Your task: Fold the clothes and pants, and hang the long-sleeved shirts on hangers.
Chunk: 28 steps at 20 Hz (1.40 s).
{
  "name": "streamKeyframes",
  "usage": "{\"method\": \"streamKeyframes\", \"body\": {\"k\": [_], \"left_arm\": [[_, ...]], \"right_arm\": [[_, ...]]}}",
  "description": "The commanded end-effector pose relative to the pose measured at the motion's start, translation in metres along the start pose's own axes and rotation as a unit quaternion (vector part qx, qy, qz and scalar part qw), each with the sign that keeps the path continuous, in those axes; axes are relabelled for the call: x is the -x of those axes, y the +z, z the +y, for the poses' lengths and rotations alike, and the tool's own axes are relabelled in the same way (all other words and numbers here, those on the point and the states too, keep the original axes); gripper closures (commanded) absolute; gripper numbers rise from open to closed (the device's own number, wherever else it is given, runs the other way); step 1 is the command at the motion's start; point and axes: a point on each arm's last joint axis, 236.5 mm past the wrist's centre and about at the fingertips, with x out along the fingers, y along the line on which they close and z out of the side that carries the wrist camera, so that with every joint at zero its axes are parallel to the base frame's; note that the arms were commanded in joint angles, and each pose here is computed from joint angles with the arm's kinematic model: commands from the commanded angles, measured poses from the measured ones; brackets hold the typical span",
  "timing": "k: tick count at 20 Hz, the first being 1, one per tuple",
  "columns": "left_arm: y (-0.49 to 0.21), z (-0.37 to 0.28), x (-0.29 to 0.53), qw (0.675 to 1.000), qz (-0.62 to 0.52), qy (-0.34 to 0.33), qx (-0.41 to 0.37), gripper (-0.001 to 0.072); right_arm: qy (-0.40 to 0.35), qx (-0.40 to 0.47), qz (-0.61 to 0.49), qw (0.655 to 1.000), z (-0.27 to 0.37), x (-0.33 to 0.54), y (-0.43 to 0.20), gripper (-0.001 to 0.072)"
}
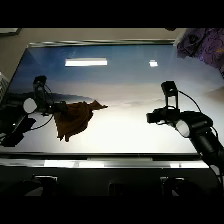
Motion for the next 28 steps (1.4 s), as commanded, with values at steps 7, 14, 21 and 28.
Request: {"method": "streamKeyframes", "body": {"k": [7,14,21,28], "left_arm": [[-0.052,-0.058,-0.08,0.985,0.134,-0.103,0.046,0.0691],[-0.059,-0.236,0.005,0.945,0.109,-0.285,-0.121,0.0693],[-0.146,-0.312,-0.022,0.933,0.177,-0.292,-0.113,0.0573],[-0.05,-0.175,-0.002,0.966,0.15,-0.205,-0.056,0.0091]], "right_arm": [[0.0,0.001,0.002,1.0,0.0,0.0,0.0,0.0678],[-0.041,0.022,0.105,0.993,-0.02,0.023,-0.044,0.0589],[-0.061,-0.014,0.154,0.986,-0.029,0.065,-0.077,0.0323],[-0.169,-0.272,0.083,0.943,-0.105,0.064,-0.06,0.0102]]}}
